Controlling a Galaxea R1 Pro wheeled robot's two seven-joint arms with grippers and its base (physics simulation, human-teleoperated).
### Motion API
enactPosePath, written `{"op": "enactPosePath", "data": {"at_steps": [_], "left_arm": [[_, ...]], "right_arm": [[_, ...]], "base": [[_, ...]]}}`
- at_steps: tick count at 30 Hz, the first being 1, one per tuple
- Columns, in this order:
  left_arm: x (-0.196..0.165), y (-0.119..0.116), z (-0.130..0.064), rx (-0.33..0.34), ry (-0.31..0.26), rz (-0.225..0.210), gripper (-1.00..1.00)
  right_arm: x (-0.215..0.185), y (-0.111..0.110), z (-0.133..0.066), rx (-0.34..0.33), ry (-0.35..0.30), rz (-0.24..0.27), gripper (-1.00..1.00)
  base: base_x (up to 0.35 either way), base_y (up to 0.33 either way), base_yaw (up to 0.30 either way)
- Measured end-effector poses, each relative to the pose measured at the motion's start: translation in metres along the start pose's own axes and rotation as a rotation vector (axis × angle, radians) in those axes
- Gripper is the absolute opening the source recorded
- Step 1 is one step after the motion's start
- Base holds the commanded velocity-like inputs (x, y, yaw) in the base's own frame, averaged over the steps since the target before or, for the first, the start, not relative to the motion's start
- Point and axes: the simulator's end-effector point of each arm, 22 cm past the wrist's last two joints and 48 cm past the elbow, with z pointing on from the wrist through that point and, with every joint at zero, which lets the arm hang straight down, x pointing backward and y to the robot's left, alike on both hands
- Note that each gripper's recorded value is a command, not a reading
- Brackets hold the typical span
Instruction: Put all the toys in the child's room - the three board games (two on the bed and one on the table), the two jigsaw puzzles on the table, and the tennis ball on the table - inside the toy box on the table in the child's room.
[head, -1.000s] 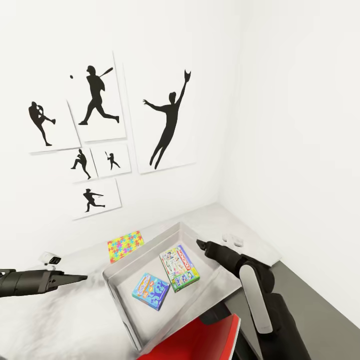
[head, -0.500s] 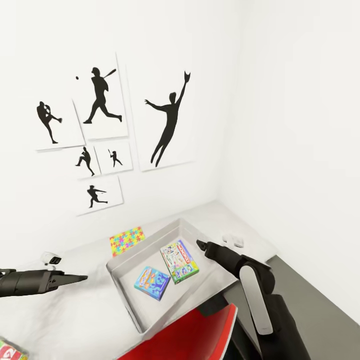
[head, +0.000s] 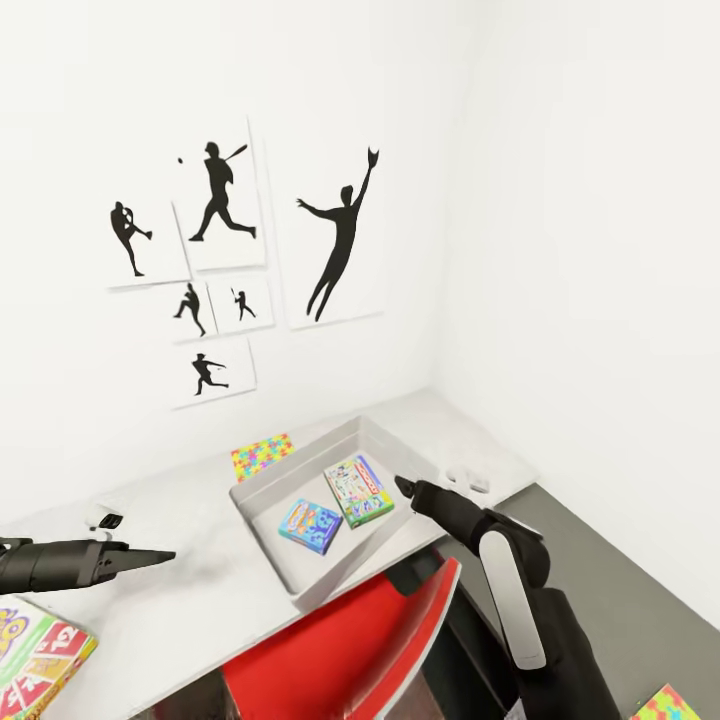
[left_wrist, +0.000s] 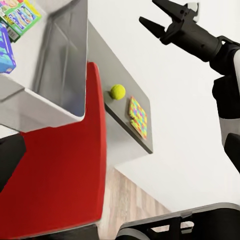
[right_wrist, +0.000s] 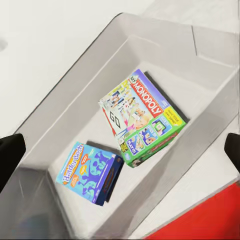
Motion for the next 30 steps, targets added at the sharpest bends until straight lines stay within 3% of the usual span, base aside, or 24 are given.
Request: {"op": "enactPosePath", "data": {"at_steps": [13,30], "left_arm": [[0.0001,-0.0002,0.0000,0.000,0.000,0.002,1.00],[0.0004,0.0005,-0.0004,0.000,-0.004,0.001,1.00]], "right_arm": [[-0.0014,-0.0009,0.0002,0.002,-0.008,0.001,1.00],[-0.0019,0.0030,-0.0010,-0.030,-0.009,-0.008,1.00]], "base": [[-0.283,0.000,0.000],[-0.023,0.000,0.000]]}}
